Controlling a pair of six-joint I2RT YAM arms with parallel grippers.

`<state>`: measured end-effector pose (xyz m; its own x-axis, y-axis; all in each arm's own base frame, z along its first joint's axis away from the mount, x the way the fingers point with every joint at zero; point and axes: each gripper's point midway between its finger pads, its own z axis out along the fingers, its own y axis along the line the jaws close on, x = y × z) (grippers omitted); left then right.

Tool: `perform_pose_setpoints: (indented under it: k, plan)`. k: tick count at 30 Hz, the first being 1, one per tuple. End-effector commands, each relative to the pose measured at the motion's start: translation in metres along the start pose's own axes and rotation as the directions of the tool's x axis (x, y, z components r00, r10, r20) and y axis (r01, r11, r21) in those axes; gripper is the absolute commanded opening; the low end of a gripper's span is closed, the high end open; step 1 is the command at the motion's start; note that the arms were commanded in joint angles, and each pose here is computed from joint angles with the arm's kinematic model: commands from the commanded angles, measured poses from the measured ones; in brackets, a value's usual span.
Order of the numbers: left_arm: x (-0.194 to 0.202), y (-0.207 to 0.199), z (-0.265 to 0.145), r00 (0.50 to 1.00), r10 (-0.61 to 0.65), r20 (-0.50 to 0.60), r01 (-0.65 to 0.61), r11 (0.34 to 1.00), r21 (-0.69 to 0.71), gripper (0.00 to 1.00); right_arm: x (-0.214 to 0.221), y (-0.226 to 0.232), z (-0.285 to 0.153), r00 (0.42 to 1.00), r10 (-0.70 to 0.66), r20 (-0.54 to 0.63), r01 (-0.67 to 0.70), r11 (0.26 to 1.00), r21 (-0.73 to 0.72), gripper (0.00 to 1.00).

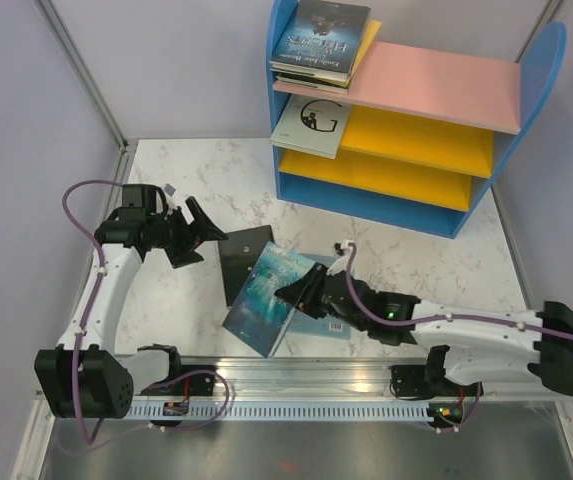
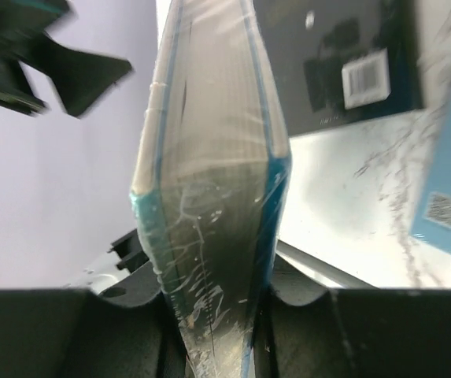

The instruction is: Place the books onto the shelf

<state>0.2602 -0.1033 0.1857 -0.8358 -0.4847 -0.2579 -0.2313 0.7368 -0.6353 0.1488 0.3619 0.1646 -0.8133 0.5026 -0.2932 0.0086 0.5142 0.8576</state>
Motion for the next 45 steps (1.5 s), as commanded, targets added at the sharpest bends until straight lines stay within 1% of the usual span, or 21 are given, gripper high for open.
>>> perform_pose_setpoints:
  k: [1, 3, 4, 7, 8, 9, 11, 12, 13, 15, 18, 19, 22, 26, 27, 30, 31, 35, 40, 44, 45]
  plan:
    - [0.009, 0.001, 0.002, 0.999, -0.031, -0.010, 0.031, 0.999, 0.017, 0.93, -0.059, 0.029, -0.036, 0.990, -0.002, 0.144, 0.014, 0.997, -0.080, 0.00]
    - [0.013, -0.009, 0.005, 1.000, -0.017, -0.008, 0.017, 0.997, 0.078, 0.93, -0.066, 0.026, -0.045, 0.991, -0.026, 0.129, 0.035, 0.997, -0.066, 0.00]
    - [0.014, -0.013, 0.005, 1.000, -0.004, -0.005, 0.005, 0.996, 0.085, 0.93, -0.078, 0.022, -0.053, 0.988, -0.043, 0.151, 0.051, 0.997, -0.053, 0.00]
    - [0.022, -0.039, 0.010, 0.995, 0.098, -0.016, -0.096, 0.990, 0.101, 0.94, -0.101, 0.016, -0.064, 0.983, -0.022, 0.181, 0.033, 0.998, -0.055, 0.00]
    - [0.031, -0.059, 0.009, 0.986, 0.160, -0.034, -0.154, 0.979, 0.130, 0.94, -0.105, 0.008, -0.064, 0.984, -0.011, 0.180, 0.020, 0.999, -0.046, 0.00]
    - [0.034, -0.067, 0.011, 0.982, 0.184, -0.042, -0.177, 0.975, 0.137, 0.94, -0.105, 0.005, -0.065, 0.987, 0.000, 0.158, 0.009, 0.998, -0.055, 0.00]
    - [0.044, -0.085, 0.018, 0.970, 0.231, -0.072, -0.218, 0.964, 0.152, 0.94, -0.122, 0.000, -0.065, 0.984, 0.020, 0.174, -0.010, 0.998, -0.059, 0.00]
    - [0.045, -0.093, 0.019, 0.969, 0.236, -0.069, -0.222, 0.960, 0.170, 0.94, -0.121, 0.006, -0.064, 0.990, 0.023, 0.139, -0.010, 0.996, -0.091, 0.00]
    - [0.050, -0.099, 0.022, 0.966, 0.246, -0.084, -0.227, 0.956, 0.184, 0.94, -0.136, 0.005, -0.062, 0.984, 0.035, 0.172, -0.019, 0.996, -0.093, 0.00]
    - [0.059, -0.113, 0.024, 0.958, 0.271, -0.095, -0.245, 0.943, 0.226, 0.94, -0.148, 0.016, -0.063, 0.988, 0.038, 0.150, -0.018, 0.991, -0.132, 0.00]
    - [0.072, -0.127, 0.024, 0.952, 0.286, -0.112, -0.249, 0.931, 0.268, 0.94, -0.176, 0.032, -0.065, 0.982, 0.054, 0.180, -0.022, 0.984, -0.175, 0.00]
    - [0.076, -0.130, 0.025, 0.950, 0.292, -0.114, -0.251, 0.926, 0.281, 0.94, -0.176, 0.040, -0.066, 0.987, 0.054, 0.149, -0.023, 0.979, -0.204, 0.00]
    - [0.082, -0.140, 0.030, 0.955, 0.271, -0.120, -0.220, 0.919, 0.328, 0.94, -0.189, 0.052, -0.066, 0.988, 0.086, 0.126, -0.050, 0.964, -0.261, 0.00]
    - [0.087, -0.139, 0.042, 0.958, 0.243, -0.154, -0.185, 0.930, 0.318, 0.94, -0.208, 0.065, -0.071, 0.978, 0.170, 0.121, -0.117, 0.926, -0.358, 0.00]
    - [0.086, -0.140, 0.043, 0.959, 0.235, -0.156, -0.177, 0.931, 0.319, 0.94, -0.217, 0.074, -0.077, 0.972, 0.189, 0.138, -0.117, 0.903, -0.413, 0.00]
    - [0.083, -0.146, 0.042, 0.966, 0.216, -0.145, -0.160, 0.933, 0.323, 0.94, -0.224, 0.082, -0.079, 0.956, 0.269, 0.115, -0.182, 0.855, -0.486, 0.00]
    - [0.082, -0.145, 0.044, 0.968, 0.205, -0.142, -0.152, 0.937, 0.316, 0.95, -0.225, 0.081, -0.079, 0.946, 0.310, 0.098, -0.223, 0.838, -0.498, 0.00]
    - [0.080, -0.149, 0.044, 0.977, 0.151, -0.150, -0.099, 0.947, 0.307, 0.95, -0.232, 0.087, -0.083, 0.926, 0.367, 0.091, -0.259, 0.791, -0.554, 0.00]
    - [0.065, -0.154, 0.041, 0.992, 0.097, -0.078, -0.070, 0.954, 0.291, 0.94, -0.234, 0.090, -0.084, 0.904, 0.424, 0.050, -0.315, 0.741, -0.594, 0.00]
    - [0.051, -0.163, 0.032, 1.000, 0.011, -0.012, -0.007, 0.951, 0.308, 0.86, -0.242, 0.090, -0.093, 0.866, 0.496, 0.054, -0.359, 0.694, -0.625, 0.00]
    - [0.049, -0.165, 0.030, 1.000, -0.002, -0.001, 0.002, 0.950, 0.311, 0.80, -0.243, 0.092, -0.097, 0.861, 0.507, 0.052, -0.364, 0.684, -0.632, 0.00]
